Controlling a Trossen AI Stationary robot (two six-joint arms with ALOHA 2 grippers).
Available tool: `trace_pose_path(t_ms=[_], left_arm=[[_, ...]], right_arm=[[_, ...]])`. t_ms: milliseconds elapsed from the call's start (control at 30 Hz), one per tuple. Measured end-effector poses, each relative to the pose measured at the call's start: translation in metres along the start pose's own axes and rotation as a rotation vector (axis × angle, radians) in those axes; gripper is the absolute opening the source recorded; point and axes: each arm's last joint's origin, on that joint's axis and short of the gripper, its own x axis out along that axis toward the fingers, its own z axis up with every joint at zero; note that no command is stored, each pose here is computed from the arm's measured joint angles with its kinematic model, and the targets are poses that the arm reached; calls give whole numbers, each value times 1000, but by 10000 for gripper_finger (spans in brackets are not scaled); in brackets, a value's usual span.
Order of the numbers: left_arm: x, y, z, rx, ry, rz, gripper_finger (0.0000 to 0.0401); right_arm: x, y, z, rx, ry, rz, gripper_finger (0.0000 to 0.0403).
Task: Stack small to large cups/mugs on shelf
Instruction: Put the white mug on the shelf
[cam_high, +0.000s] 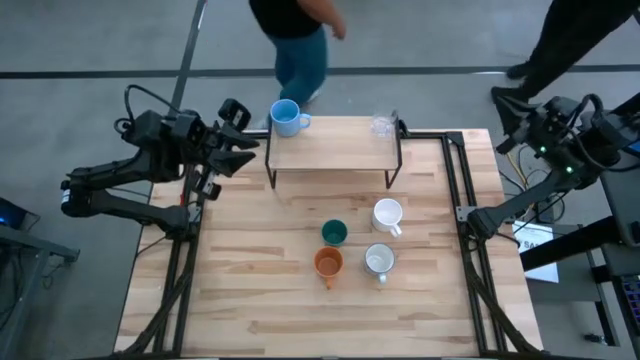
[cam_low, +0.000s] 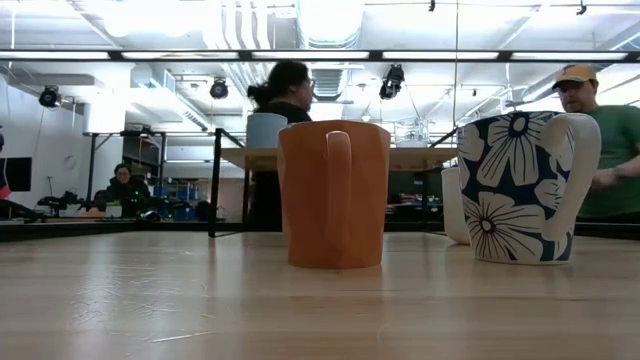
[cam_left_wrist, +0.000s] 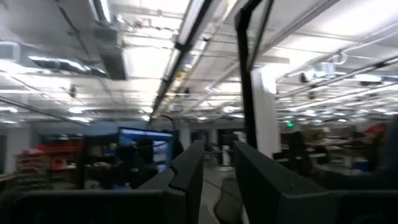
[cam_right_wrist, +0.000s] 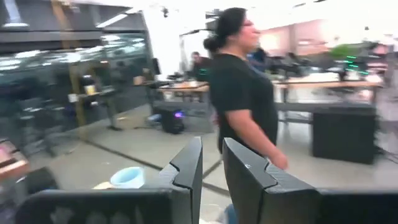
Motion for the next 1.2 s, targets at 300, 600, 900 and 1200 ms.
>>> trace_pose_path(t_ms=[300,600,900,1200], left_arm=[[1,2,-2,48,8,45,77],[-3,0,4,48,-13,55,77],[-1,0,7,4,-40,60,77],[6,2,10,-10,-165,28,77]], right_arm=[[-1,-5,8,177,-13,36,59],[-2,-6,12,252,-18,62,59],[-2,-5,13,307,-23,141,59],[-2,-5,12,286,-20,107,59]])
